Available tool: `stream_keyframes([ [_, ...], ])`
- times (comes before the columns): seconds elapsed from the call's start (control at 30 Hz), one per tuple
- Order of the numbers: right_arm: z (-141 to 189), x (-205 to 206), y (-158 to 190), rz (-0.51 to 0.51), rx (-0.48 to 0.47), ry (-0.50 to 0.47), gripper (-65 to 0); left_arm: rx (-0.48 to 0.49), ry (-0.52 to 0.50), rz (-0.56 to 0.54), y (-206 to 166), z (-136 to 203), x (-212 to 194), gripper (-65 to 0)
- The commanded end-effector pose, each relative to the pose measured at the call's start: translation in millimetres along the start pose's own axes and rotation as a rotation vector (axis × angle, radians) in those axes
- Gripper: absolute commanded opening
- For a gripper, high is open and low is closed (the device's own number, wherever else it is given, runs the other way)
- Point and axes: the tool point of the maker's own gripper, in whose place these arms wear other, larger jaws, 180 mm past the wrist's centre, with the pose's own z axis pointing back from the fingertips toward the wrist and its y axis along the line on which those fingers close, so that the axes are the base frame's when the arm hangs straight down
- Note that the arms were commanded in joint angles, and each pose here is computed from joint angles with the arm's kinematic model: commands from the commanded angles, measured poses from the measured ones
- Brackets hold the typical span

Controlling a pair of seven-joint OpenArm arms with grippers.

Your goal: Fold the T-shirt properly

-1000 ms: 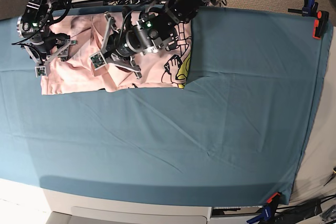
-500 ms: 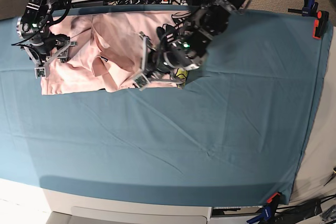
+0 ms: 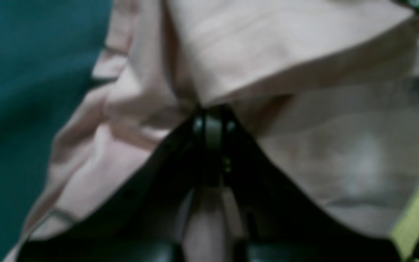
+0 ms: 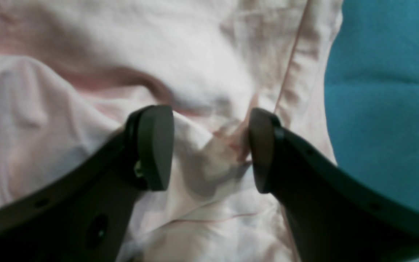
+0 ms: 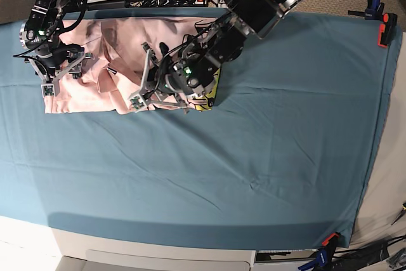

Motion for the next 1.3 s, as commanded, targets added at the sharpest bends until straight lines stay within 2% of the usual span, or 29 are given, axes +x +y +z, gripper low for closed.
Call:
stream_keyframes([
  [0.0,4,14,-6,0.009,-0.013,-0.045,-31.8,-0.022,-0.072,-0.014,-7,6,29,-65.0],
  [0.27,4,14,-6,0.009,-0.013,-0.046,-31.8,-0.025,-0.086,-0.016,-7,8,34,-65.0],
  [0.73,4,15,-6,0.009,-0.013,-0.05,-31.8,-0.027,-0.252,0.016,-7,13,63,-65.0],
  [0.83,4,15,-6,0.009,-0.013,-0.051,-31.8,-0.14,-0.344,0.034,-26,19,79,-65.0],
  [0.97,4,16,-6,0.009,-0.013,-0.055,-31.8,-0.365,-0.509,-0.045,-64,37,99,-65.0],
  [1.03,4,15,-6,0.009,-0.013,-0.054,-31.8,-0.423,-0.552,-0.079,-75,44,103,-65.0],
  [1.13,4,16,-7,0.009,-0.014,-0.056,-31.8,-0.394,-0.542,-0.097,-68,43,103,-65.0],
  [1.27,4,16,-7,0.009,-0.014,-0.057,-31.8,-0.192,-0.453,-0.073,-16,35,101,-65.0],
])
